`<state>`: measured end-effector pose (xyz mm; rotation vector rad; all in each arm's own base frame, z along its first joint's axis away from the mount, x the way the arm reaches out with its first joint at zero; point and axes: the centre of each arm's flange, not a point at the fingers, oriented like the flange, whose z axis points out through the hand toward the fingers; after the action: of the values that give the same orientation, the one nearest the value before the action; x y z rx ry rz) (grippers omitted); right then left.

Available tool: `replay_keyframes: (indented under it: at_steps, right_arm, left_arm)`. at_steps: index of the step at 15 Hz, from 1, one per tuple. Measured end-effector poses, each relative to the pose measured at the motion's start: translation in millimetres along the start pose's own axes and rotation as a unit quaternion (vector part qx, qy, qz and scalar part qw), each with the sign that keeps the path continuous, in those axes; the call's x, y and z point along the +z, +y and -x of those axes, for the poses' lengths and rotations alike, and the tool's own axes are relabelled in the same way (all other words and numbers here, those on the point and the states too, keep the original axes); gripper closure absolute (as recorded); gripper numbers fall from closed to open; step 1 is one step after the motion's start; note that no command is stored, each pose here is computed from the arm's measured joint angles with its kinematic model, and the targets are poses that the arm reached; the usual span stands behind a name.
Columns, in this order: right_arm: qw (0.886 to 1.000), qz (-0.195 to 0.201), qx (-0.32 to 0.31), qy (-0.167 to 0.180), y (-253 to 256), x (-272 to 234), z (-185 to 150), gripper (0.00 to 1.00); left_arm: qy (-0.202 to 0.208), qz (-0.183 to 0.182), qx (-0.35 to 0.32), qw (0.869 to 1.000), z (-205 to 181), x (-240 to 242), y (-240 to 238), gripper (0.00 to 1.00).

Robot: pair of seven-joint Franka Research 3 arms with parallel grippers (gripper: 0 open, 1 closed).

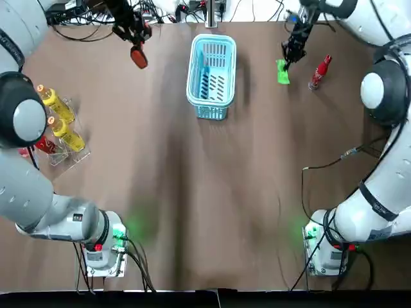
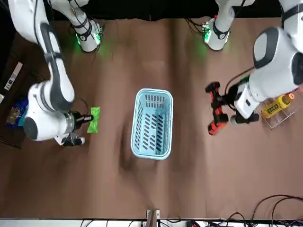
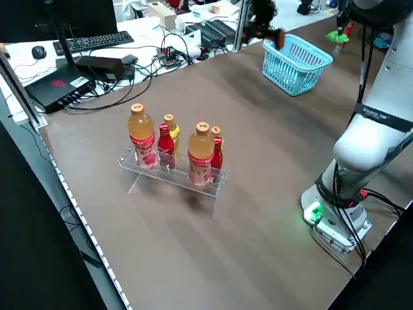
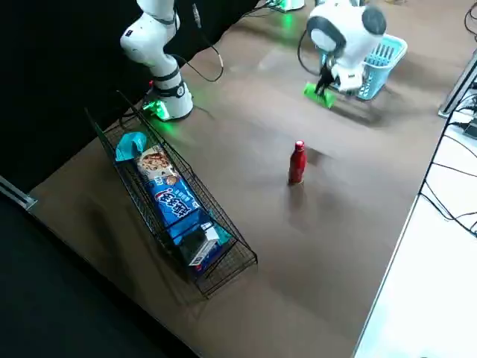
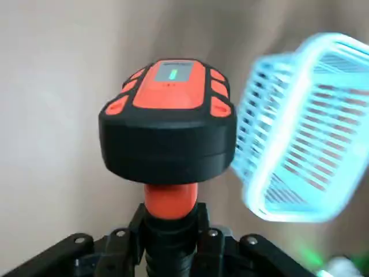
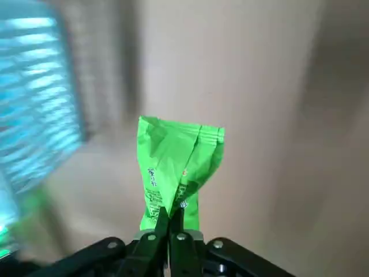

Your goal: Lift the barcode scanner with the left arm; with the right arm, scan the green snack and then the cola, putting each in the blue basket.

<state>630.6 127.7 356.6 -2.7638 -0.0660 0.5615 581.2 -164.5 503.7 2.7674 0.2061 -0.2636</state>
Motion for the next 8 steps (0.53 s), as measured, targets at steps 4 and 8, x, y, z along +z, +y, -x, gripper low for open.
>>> replay_keyframes:
  at_steps: [4, 8]
  right_arm:
    - [0.994, -0.110, 0.007, -0.008, -69.0, -24.3, 27.4, 0.97]
    - [0.983, -0.180, 0.031, -0.019, -142.6, -21.3, 38.0, 0.97]
  left_arm:
    - [-0.068, 0.114, -0.037, 0.990, 33.7, -12.5, 59.0, 0.63]
    - [-0.136, 0.214, -0.047, 0.966, 39.2, 3.9, 91.4, 0.63]
